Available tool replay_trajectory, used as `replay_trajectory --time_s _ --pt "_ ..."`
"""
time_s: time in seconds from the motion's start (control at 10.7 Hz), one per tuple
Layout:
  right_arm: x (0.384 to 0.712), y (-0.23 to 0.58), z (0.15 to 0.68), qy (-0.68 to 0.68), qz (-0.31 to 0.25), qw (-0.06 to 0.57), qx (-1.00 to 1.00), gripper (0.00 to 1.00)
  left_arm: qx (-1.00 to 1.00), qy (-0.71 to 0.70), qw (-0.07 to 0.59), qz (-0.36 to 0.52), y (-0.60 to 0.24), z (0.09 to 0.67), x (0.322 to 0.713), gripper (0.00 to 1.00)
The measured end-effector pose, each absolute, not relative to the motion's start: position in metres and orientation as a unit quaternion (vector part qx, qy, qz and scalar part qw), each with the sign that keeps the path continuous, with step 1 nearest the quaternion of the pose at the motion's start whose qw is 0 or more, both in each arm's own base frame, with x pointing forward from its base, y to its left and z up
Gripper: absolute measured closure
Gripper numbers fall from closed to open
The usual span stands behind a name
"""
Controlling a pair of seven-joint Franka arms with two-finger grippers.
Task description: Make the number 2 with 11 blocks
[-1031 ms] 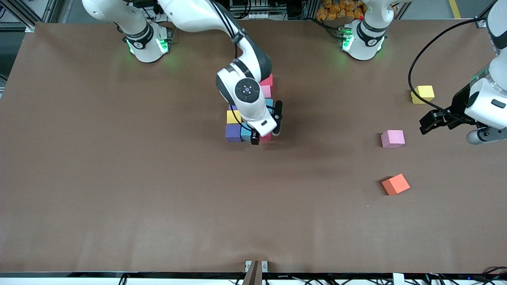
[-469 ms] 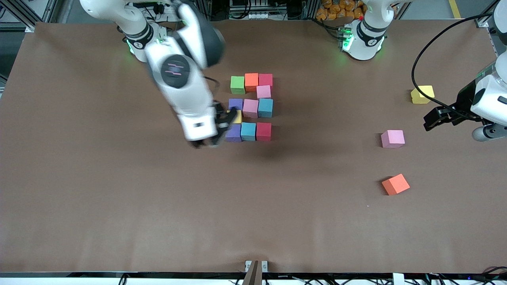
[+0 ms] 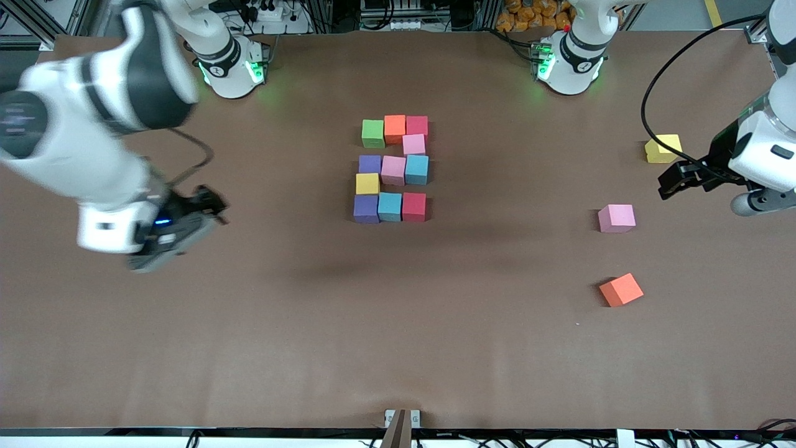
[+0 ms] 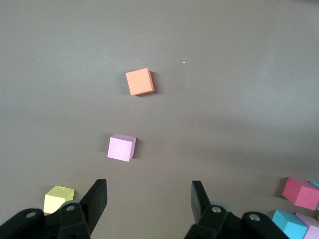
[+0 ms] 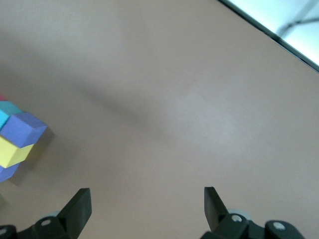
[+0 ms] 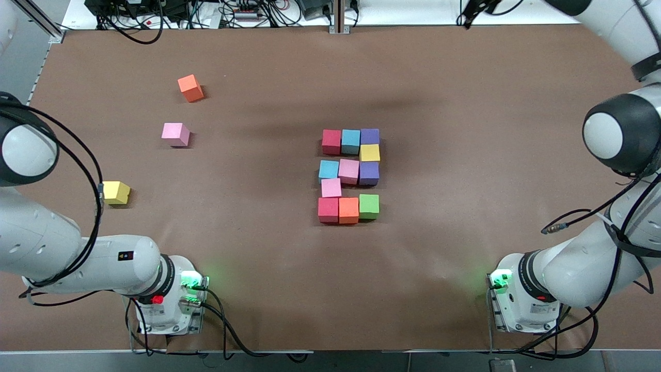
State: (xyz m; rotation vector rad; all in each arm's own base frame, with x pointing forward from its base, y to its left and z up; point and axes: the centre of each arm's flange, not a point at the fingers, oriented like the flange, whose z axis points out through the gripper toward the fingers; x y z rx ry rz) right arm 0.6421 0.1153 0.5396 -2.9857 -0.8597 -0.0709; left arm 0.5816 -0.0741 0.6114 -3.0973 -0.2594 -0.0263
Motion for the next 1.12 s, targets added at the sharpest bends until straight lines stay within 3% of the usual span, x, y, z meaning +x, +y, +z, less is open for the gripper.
replay_trajectory --time_s 0.47,1.12 --pt "0.644 0.033 0.558 0.02 0.005 0.023 -1.0 0.0 -1.0 -0.006 0.024 0.001 -0.086 0.634 0.558 0.23" --pt "0.633 -0.012 0.59 0.068 0.004 0.058 -0.996 0.0 -1.0 0.013 0.024 0.005 -0.083 0.646 0.547 0.23"
